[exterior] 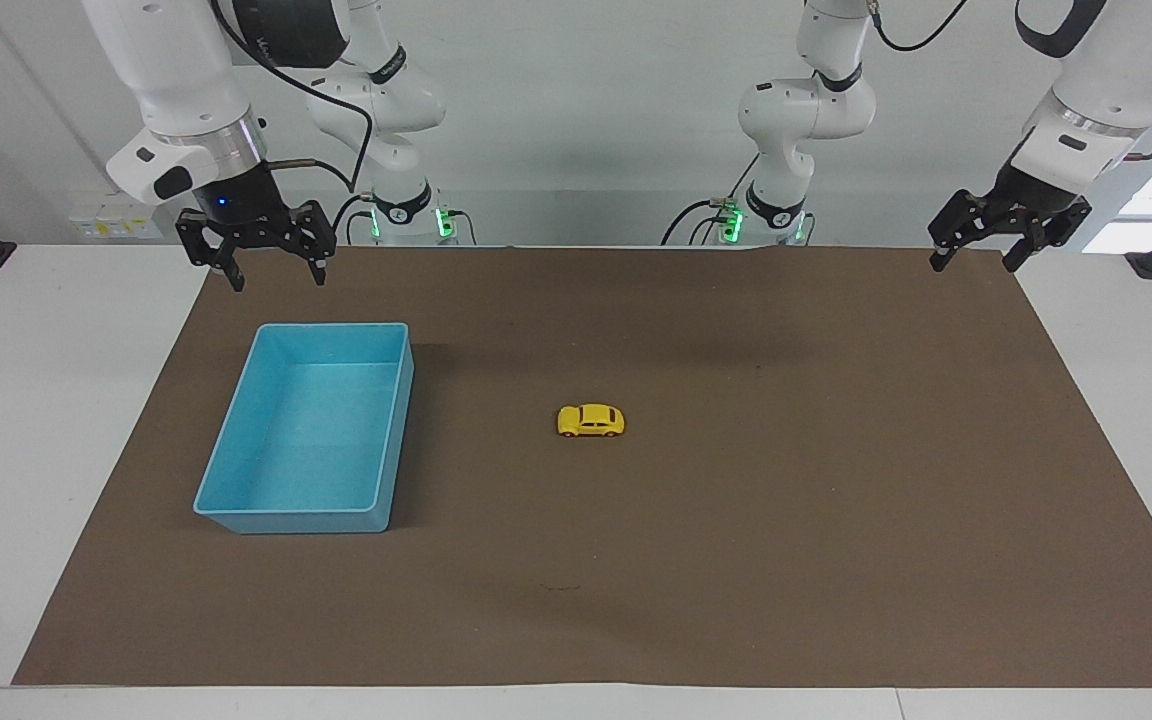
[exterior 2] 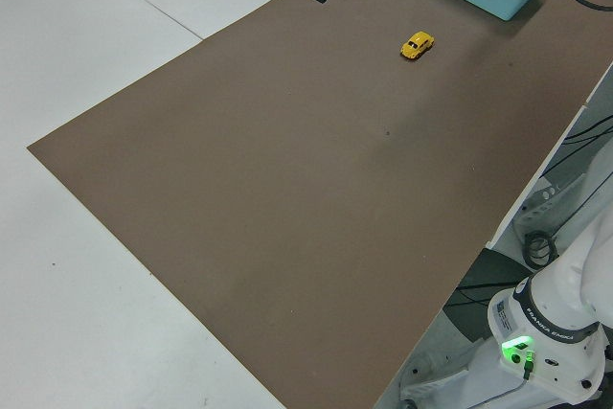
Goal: Wind up and store yellow beetle car
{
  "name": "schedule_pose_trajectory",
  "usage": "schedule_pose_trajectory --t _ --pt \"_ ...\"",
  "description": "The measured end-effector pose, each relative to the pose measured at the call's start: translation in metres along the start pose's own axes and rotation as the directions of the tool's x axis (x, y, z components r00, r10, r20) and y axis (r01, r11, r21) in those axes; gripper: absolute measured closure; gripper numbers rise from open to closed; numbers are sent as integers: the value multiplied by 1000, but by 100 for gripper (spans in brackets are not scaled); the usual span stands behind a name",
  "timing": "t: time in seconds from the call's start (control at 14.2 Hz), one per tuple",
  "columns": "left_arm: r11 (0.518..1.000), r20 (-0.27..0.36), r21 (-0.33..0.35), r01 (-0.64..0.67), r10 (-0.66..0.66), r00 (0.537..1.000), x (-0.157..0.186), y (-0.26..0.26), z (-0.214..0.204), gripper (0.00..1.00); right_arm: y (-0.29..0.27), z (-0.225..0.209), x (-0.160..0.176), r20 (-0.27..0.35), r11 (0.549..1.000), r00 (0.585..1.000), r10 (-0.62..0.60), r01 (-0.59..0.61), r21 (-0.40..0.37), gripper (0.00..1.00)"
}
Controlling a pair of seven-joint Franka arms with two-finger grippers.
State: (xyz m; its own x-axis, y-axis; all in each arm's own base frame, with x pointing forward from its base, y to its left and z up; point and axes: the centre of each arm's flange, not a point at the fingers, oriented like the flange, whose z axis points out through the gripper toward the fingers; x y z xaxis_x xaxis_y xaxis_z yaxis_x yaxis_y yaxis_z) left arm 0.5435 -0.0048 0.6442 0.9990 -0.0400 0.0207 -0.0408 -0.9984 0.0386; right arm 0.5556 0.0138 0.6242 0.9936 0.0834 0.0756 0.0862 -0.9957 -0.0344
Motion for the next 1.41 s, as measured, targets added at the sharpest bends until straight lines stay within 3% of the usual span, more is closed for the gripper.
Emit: schedule_pose_trajectory --t 1.41 --pt "1000 -3 0 -10 10 1000 0 4 0 0 12 -1 -1 -1 1000 1000 22 -22 0 0"
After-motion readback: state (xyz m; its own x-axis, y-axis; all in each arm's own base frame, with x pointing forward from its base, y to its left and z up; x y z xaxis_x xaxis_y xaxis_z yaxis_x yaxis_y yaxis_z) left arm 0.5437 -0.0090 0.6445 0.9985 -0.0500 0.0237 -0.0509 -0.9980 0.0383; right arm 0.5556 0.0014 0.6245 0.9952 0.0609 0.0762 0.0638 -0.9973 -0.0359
